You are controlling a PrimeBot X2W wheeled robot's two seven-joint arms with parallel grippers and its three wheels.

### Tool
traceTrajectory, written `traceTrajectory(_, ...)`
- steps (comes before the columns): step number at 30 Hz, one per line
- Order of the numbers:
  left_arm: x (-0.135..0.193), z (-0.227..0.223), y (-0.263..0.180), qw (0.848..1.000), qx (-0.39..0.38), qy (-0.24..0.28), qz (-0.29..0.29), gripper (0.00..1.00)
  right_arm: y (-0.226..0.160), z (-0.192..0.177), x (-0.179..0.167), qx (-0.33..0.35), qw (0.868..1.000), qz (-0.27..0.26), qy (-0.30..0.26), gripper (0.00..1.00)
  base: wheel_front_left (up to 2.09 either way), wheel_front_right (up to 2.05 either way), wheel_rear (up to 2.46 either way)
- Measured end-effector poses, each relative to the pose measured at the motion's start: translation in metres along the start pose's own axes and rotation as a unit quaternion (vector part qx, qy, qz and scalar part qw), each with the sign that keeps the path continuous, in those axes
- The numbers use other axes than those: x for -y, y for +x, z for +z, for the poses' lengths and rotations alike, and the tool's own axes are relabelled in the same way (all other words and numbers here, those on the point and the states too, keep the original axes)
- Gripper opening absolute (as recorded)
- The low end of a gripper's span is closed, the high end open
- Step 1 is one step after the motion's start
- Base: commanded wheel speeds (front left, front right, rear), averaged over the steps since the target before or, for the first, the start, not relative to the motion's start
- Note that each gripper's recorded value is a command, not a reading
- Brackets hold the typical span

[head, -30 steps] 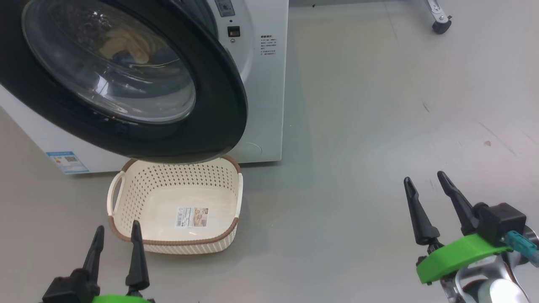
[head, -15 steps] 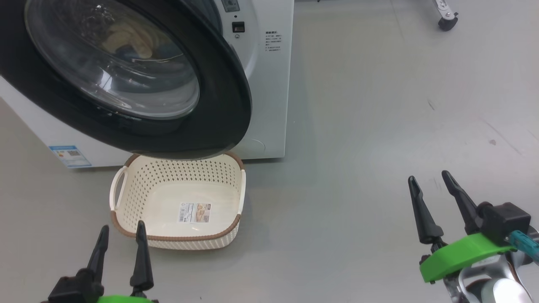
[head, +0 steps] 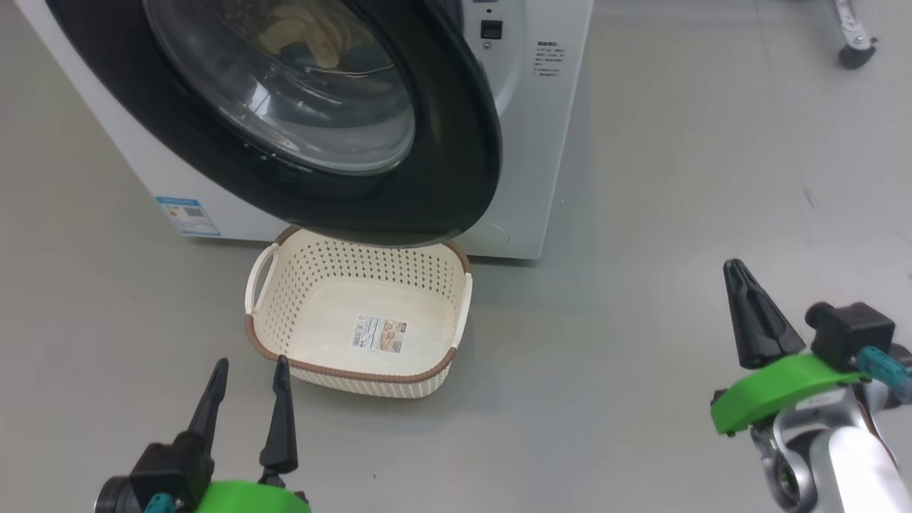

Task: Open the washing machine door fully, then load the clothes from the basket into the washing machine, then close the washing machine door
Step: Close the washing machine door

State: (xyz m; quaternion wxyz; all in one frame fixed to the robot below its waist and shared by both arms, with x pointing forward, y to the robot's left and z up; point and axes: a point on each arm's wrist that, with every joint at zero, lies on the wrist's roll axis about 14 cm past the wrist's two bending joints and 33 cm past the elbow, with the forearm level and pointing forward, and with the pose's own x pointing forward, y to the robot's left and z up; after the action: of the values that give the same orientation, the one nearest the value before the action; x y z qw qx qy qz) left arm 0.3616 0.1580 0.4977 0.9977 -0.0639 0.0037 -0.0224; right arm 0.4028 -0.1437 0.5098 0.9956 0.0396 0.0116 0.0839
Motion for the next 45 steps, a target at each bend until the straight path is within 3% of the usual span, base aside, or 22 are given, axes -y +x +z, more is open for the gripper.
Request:
traceTrajectory(10, -0.013, -0.001, -0.005, 1.0, -0.001, 0.0, 0.023, 1.0, 0.052, 0.023, -0.069, 0.04, 0.994, 0.104, -0.002, 0.0, 0.0, 0.0, 0.0)
traceTrajectory(18, -0.025, 0.0, -0.008, 0.999, 0.005, 0.0, 0.049, 1.0, 0.088, 0.042, -0.127, 0.066, 0.981, 0.184, -0.014, 0.0, 0.0, 0.0, 0.0)
traceTrajectory(29, -0.039, -0.002, -0.011, 0.997, 0.006, 0.004, 0.071, 1.0, 0.136, 0.095, -0.12, 0.139, 0.977, 0.162, -0.004, 0.0, 0.0, 0.0, 0.0)
traceTrajectory(36, -0.037, -0.003, -0.013, 0.998, 0.006, 0.002, 0.069, 1.0, 0.144, 0.141, -0.159, 0.195, 0.957, 0.212, -0.021, 0.0, 0.0, 0.0, 0.0)
traceTrajectory(39, -0.037, -0.002, -0.012, 0.998, 0.009, 0.002, 0.069, 1.0, 0.142, 0.135, -0.185, 0.183, 0.951, 0.247, -0.027, 0.0, 0.0, 0.0, 0.0)
traceTrajectory(45, -0.037, -0.003, -0.015, 0.997, 0.009, -0.004, 0.074, 1.0, 0.146, 0.093, -0.215, 0.12, 0.951, 0.285, -0.03, 0.0, 0.0, 0.0, 0.0)
